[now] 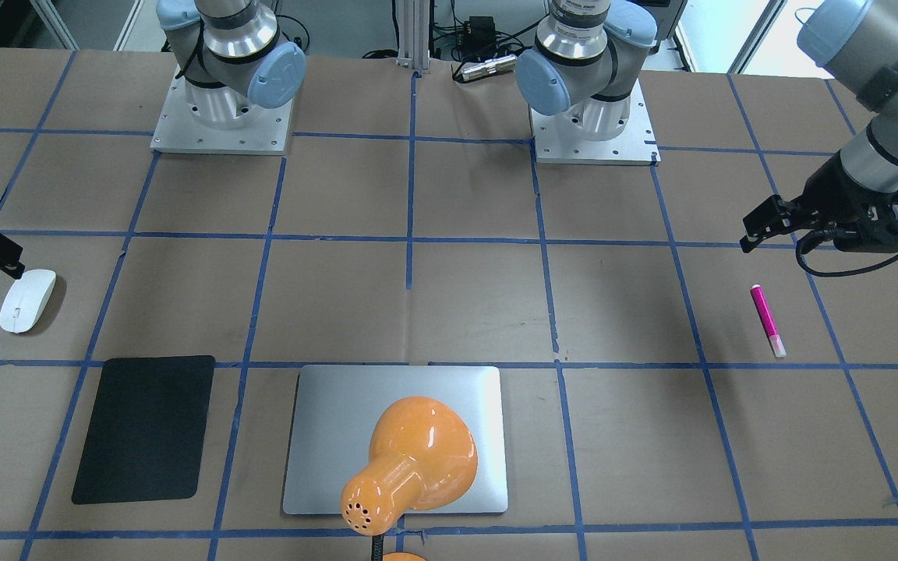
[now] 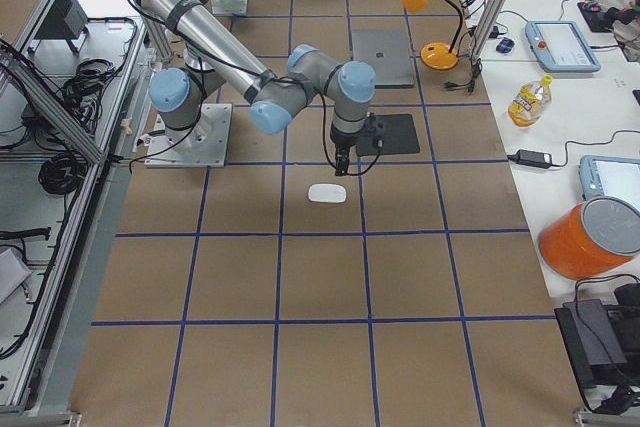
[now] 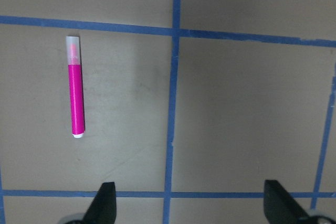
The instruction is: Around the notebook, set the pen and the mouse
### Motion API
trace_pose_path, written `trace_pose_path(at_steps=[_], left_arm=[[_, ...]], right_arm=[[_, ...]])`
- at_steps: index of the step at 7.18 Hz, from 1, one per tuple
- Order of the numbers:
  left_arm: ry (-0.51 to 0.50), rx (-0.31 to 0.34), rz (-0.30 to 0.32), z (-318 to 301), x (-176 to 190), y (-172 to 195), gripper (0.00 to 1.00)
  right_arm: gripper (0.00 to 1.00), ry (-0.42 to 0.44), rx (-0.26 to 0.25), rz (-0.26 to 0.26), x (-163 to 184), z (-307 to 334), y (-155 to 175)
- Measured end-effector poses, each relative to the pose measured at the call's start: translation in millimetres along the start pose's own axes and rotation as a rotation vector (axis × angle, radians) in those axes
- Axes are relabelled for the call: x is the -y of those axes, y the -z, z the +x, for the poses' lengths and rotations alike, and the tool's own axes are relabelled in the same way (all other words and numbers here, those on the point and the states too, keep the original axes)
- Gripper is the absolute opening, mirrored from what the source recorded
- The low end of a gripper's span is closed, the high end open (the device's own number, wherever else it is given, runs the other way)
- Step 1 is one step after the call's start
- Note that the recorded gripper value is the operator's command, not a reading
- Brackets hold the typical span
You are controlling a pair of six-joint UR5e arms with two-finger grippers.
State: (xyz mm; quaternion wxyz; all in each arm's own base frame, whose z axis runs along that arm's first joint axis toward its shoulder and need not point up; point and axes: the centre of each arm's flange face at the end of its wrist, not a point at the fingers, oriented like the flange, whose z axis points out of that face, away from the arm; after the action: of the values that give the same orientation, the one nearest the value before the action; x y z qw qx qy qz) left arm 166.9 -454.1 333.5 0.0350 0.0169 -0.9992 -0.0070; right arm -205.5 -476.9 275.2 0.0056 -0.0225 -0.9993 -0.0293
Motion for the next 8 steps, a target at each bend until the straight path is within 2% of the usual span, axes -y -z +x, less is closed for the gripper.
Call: trace_pose_path(at_steps=[2, 5, 6, 7, 8], left_arm=[[0.025, 0.013, 0.023, -46.7, 1.7, -42.4, 1.0], [0.068, 0.009, 0.02, -86.3, 10.3, -97.3, 1.0], [0.074, 0.008, 0.021, -89.7, 15.9, -110.8, 1.0], [0.071, 0.026, 0.046, -88.2, 24.4, -118.7, 1.0], [0.059, 0.05, 0.075, -82.7, 34.0, -124.5, 1.0]], right_arm=[[1.0, 0.022, -0.024, 0.037, -18.2, 6.7, -59.4], [0.97, 0.039, -0.034, 0.05, -20.9, 19.8, -101.7], [0.66, 0.037, -0.035, 0.049, -21.1, 21.3, -104.5], [0.54, 0.035, -0.037, 0.049, -21.4, 21.7, -104.5], [0.48, 0.032, -0.038, 0.048, -21.7, 21.7, -103.7]])
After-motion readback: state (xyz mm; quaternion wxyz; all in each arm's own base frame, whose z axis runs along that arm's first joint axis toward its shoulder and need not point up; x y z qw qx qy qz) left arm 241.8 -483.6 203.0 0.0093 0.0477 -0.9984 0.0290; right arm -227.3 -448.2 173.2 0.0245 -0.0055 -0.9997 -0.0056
